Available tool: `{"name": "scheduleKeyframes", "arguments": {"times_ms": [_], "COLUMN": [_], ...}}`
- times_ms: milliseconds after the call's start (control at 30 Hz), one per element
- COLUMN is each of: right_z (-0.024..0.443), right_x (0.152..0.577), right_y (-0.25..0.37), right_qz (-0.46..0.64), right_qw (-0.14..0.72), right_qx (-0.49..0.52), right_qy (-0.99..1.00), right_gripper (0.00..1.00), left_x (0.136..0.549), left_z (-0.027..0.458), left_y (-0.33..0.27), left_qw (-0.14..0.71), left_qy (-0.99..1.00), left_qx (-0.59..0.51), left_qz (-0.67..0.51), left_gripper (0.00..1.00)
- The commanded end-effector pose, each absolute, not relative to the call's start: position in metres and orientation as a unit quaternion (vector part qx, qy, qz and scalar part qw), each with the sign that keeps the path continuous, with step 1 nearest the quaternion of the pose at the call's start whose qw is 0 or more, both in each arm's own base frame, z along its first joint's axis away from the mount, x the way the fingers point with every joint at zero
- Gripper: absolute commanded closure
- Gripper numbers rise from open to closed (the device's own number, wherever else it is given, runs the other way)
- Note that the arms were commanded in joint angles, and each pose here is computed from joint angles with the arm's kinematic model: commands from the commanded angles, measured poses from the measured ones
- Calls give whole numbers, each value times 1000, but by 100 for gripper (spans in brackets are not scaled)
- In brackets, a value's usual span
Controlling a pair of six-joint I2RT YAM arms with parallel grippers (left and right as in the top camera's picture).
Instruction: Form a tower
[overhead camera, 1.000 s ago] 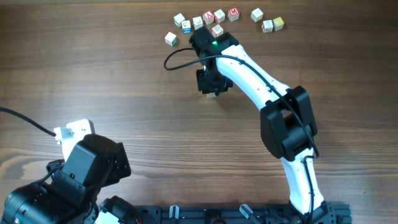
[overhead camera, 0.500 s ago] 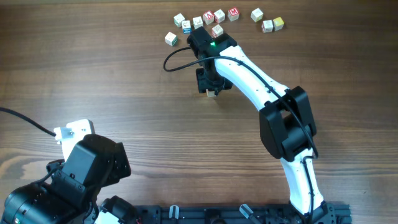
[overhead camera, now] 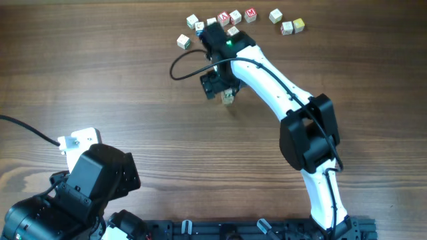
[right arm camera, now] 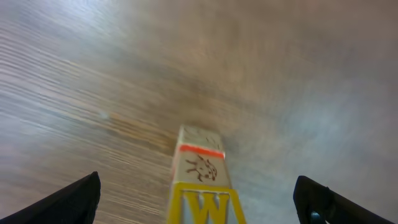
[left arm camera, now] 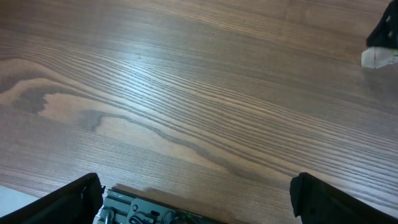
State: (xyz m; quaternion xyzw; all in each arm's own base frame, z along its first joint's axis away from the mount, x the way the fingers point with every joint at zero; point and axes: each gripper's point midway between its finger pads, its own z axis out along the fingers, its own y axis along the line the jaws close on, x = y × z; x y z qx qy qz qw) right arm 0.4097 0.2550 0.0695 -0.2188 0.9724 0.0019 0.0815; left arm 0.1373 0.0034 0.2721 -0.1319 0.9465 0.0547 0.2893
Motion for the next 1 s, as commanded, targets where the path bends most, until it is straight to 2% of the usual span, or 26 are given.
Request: {"name": "scheduleKeyframes", "arguments": {"times_ms": [0,200,400,567,700,800,900,967], "right_z": [146,182,201,227,278,310,333,353], "right_x": [428,445,467,513,556,569,574,572], "right_y": [271,273,282,260,238,239,256,262], "right_qz": [22,-33,-26,-43,-83,-141,-250,-235], "right_qw": [176,243,304,378,468,505,512,542], "right_qx": [-335,-501,-633,-594,-543,-544,-574,-552], "right_qy": [925,830,711,709,692,655,588,589], "right_gripper": [1,0,0,0,0,0,0,0], "left_x": [138,138,138,138,138,138,138,138], "left_z": [272,272,272,272,272,272,272,272], "left_y": [4,4,4,4,4,4,4,4], "left_qw": [291,291,291,291,291,291,291,291], "left_qy": [945,945,945,945,945,945,945,945], "left_qx": [-139,-139,-139,-139,-139,-139,-139,-139], "left_qz": [54,54,54,54,54,54,54,54], "left_gripper": [0,0,0,0,0,0,0,0]}}
